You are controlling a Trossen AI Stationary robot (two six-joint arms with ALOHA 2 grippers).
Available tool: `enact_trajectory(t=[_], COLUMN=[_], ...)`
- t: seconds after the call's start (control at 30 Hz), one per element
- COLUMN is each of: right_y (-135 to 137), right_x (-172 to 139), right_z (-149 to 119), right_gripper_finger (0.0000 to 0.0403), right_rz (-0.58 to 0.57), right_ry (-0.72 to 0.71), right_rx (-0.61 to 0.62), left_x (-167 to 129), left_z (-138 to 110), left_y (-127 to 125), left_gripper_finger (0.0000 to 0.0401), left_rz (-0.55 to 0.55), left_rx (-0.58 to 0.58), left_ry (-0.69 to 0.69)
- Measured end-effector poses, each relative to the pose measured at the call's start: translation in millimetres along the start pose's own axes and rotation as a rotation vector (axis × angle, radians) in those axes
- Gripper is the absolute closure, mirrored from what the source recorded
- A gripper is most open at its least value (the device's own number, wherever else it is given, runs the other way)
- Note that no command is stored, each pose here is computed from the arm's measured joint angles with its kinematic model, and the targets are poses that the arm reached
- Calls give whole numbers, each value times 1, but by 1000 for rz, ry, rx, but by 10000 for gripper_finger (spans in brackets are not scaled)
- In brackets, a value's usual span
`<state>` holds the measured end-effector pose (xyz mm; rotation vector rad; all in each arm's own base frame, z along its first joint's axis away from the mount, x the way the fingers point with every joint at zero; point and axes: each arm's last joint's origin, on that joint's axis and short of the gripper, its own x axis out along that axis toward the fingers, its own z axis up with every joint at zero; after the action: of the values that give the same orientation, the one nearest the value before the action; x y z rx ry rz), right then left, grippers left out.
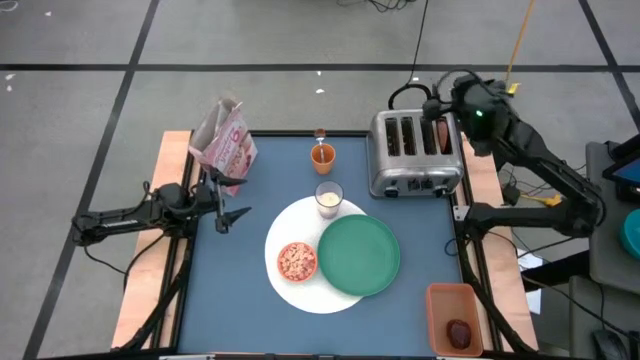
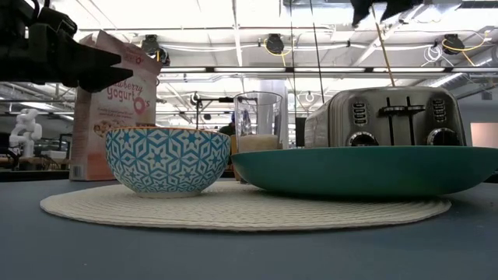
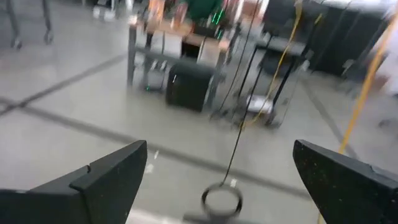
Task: Arrange a breakfast setting
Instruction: Put the brown toasted bagel on the green plate
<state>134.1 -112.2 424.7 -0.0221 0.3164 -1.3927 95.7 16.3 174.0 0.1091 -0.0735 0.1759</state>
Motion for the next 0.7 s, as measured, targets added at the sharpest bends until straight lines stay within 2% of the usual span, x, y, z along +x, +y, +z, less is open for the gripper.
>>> enact_trajectory(t=[0.43,0.7], right_y=[-1,9], right_x=[72,95], right_z=[-50,-63], right_gripper_finger=[7,7], right_rz=[111,334], right_ry=[530,675], right_rx=[14,69], left_x=[0,0], left_z=[-5,-5], left_y=[0,0], left_gripper_finger=[9,9], left_rz=[-3,-3], left_rx=[-35,-35], left_ry=[51,51])
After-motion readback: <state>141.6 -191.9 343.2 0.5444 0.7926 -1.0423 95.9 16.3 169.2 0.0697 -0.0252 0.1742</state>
